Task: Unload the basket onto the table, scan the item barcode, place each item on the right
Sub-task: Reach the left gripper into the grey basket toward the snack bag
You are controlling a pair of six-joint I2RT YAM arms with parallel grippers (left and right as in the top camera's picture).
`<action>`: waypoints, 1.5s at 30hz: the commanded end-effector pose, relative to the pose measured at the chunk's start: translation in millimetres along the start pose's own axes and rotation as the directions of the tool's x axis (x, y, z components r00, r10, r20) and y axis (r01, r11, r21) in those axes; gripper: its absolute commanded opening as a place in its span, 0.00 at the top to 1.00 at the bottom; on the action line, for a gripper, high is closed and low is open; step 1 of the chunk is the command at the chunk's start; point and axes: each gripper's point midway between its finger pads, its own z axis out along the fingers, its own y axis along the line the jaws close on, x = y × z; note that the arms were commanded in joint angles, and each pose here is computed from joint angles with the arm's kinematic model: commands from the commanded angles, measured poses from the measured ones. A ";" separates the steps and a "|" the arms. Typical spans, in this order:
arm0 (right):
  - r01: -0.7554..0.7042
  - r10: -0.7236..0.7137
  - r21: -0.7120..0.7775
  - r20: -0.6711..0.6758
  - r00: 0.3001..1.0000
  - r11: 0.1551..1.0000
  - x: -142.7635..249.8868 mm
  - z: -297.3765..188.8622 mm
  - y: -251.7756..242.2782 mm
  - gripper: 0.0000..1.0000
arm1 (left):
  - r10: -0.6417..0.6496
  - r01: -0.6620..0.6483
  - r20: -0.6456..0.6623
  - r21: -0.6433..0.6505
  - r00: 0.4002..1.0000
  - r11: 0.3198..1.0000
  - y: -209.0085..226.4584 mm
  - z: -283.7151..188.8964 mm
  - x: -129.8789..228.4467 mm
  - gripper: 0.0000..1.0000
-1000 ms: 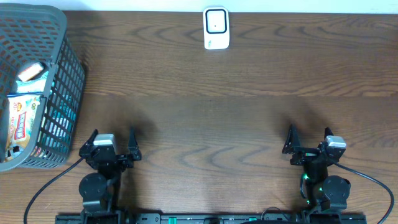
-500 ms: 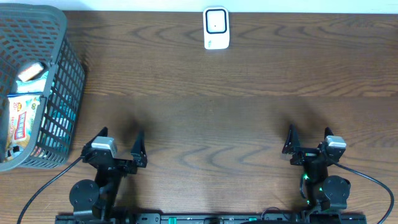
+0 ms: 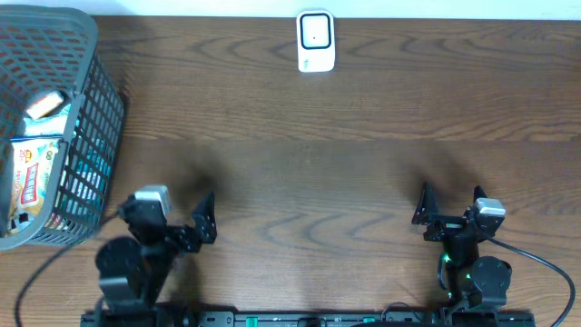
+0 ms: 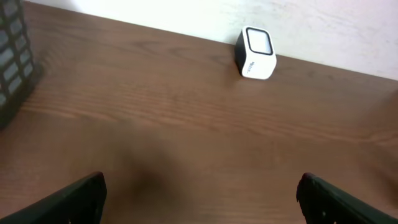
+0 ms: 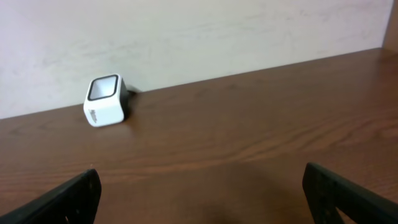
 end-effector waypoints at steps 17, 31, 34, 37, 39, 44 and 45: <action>0.008 -0.008 -0.003 0.000 1.000 1.000 0.7 -0.2 1.3 0.01 | 0.045 -0.043 -0.019 0.115 0.999 0.992 -57.7 -4.3 -182.1 0.02; 0.008 -0.008 -0.003 0.000 1.000 1.000 0.7 -0.2 1.3 0.01 | -0.253 0.526 0.477 -0.620 0.842 0.582 124.6 -38.9 -280.2 0.02; 0.008 -0.008 -0.003 0.000 1.000 1.000 0.7 -0.2 1.3 0.01 | -0.329 0.680 0.598 -0.592 0.731 0.433 163.3 -51.2 -271.2 0.02; 0.008 -0.008 -0.003 0.000 1.000 1.000 0.7 -0.2 1.3 0.01 | -0.369 0.786 0.695 -0.557 0.617 0.266 201.4 -65.5 -254.3 0.02; 0.008 -0.008 -0.003 0.000 1.000 1.000 0.7 -0.2 1.3 0.01 | -0.384 0.817 0.725 -0.549 0.571 0.179 224.2 -69.8 -241.2 0.02; 0.008 -0.008 -0.003 0.000 1.000 1.000 0.7 -0.2 1.3 0.01 | -0.498 0.803 0.660 -0.579 0.563 0.141 249.6 -42.8 -214.2 0.02; 0.008 -0.008 -0.003 0.000 1.000 1.000 0.7 -0.2 1.3 0.01 | -0.505 0.791 0.649 -0.600 0.569 0.120 257.0 -37.5 -206.4 0.02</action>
